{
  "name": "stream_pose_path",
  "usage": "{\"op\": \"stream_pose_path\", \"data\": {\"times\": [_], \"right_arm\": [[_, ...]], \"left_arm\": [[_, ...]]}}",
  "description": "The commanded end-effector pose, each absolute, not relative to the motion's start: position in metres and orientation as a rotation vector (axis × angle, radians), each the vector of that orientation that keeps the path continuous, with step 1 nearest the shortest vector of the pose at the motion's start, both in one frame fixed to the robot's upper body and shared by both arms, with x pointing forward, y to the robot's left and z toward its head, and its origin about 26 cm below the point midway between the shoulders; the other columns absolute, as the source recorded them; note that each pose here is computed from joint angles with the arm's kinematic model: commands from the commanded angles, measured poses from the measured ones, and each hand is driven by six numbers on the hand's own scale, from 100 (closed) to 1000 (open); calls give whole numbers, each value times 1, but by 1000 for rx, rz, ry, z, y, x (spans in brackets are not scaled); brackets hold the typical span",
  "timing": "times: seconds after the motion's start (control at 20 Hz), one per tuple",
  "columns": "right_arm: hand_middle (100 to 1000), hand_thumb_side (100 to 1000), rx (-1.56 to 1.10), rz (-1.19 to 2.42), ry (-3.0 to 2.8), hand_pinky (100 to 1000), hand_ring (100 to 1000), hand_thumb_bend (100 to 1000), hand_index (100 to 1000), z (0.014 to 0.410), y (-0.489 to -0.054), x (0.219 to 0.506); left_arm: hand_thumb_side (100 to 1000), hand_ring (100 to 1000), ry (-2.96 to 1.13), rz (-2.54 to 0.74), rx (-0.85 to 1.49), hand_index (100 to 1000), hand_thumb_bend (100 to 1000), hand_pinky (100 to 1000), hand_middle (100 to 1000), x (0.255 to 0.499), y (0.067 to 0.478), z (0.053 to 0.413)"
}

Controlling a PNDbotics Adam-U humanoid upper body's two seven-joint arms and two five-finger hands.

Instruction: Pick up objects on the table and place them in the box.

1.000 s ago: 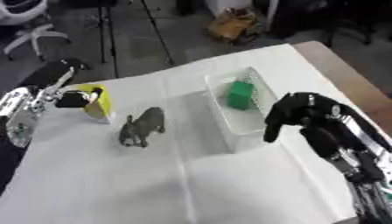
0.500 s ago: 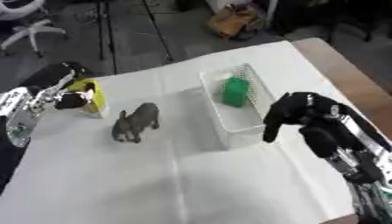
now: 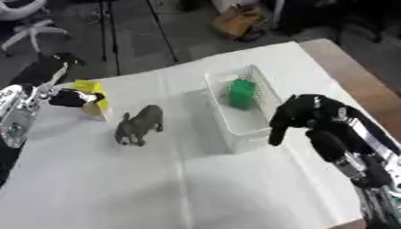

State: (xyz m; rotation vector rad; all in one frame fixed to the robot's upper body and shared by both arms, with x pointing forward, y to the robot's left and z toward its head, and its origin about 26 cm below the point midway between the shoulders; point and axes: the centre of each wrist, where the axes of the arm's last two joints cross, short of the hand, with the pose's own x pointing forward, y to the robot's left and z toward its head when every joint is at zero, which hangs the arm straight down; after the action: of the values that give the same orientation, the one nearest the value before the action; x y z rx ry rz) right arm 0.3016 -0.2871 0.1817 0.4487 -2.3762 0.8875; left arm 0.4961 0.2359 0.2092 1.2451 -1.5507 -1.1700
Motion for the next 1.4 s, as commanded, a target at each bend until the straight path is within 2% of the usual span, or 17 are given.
{"op": "stream_pose_path", "data": {"times": [0.05,0.1,0.3,0.4,1.05,1.4], "right_arm": [[619,628,444,907,-2399,512,517,302,800,190,-287,299],[619,629,445,908,-2400,512,517,301,800,190,-287,299],[618,630,447,912,-2404,512,516,300,800,190,-287,299],[618,631,447,914,-2407,512,516,298,800,191,-286,299],[618,634,454,924,-2411,512,516,297,800,192,-285,300],[618,637,457,925,-2411,512,516,296,801,192,-284,300]], "left_arm": [[504,776,-1576,-1100,1327,859,974,706,801,496,243,224],[514,770,-1568,-1088,1331,860,1000,696,799,496,242,222],[520,755,-1543,-1021,1346,859,1000,665,793,497,236,212],[521,723,-1543,-967,1340,853,1000,607,778,497,234,207],[505,671,-1520,-810,1287,830,1000,550,745,498,224,179],[453,608,-1504,-819,1257,807,1000,504,709,498,223,171]]}}
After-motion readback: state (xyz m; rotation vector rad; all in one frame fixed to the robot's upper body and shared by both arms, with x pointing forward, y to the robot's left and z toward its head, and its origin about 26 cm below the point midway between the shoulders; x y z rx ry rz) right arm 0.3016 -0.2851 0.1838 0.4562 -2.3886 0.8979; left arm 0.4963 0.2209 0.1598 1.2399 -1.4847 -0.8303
